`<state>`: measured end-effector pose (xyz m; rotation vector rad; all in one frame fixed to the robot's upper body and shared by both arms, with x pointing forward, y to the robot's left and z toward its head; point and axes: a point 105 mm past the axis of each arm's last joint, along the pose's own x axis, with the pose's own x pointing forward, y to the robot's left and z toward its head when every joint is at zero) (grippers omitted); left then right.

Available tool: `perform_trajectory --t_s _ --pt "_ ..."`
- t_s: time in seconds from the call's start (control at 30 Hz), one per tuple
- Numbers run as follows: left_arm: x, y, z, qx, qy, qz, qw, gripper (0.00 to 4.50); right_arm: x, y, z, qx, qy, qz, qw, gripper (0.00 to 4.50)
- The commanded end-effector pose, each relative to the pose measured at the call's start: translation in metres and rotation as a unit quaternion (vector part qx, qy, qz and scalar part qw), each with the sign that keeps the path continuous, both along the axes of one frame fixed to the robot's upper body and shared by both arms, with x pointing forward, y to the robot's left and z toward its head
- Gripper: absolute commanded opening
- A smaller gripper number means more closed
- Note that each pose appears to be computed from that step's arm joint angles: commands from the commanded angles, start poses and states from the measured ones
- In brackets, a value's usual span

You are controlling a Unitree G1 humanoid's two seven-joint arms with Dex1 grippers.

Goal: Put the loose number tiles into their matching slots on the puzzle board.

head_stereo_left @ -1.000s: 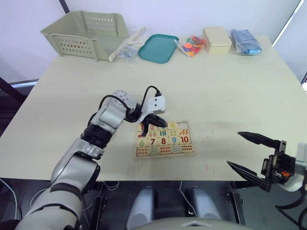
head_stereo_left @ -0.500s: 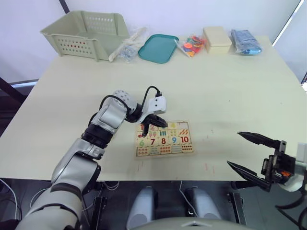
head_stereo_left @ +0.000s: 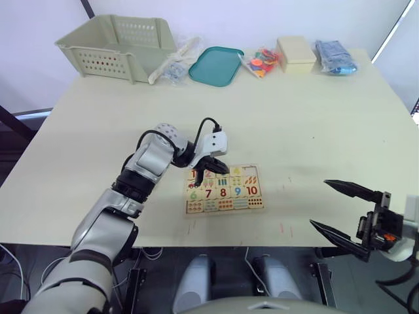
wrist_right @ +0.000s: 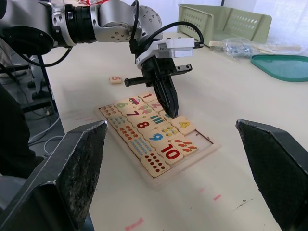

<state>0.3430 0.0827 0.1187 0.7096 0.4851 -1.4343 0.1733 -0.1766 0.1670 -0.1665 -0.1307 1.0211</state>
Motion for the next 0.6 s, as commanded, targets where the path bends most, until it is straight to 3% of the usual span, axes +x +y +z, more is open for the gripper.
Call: perform_trajectory --t_s 0.03,0.6 --pt "-0.0012 -0.0036 0.0061 -0.006 -0.014 -0.011 1.0 0.02 -0.0044 0.0049 0.0092 -0.002 -0.022 0.01 1.0 4.5" --pt "-0.0006 -0.0054 0.0057 -0.008 -0.016 -0.01 1.0 0.02 -0.004 0.005 0.0088 -0.001 -0.021 0.012 1.0 4.5"
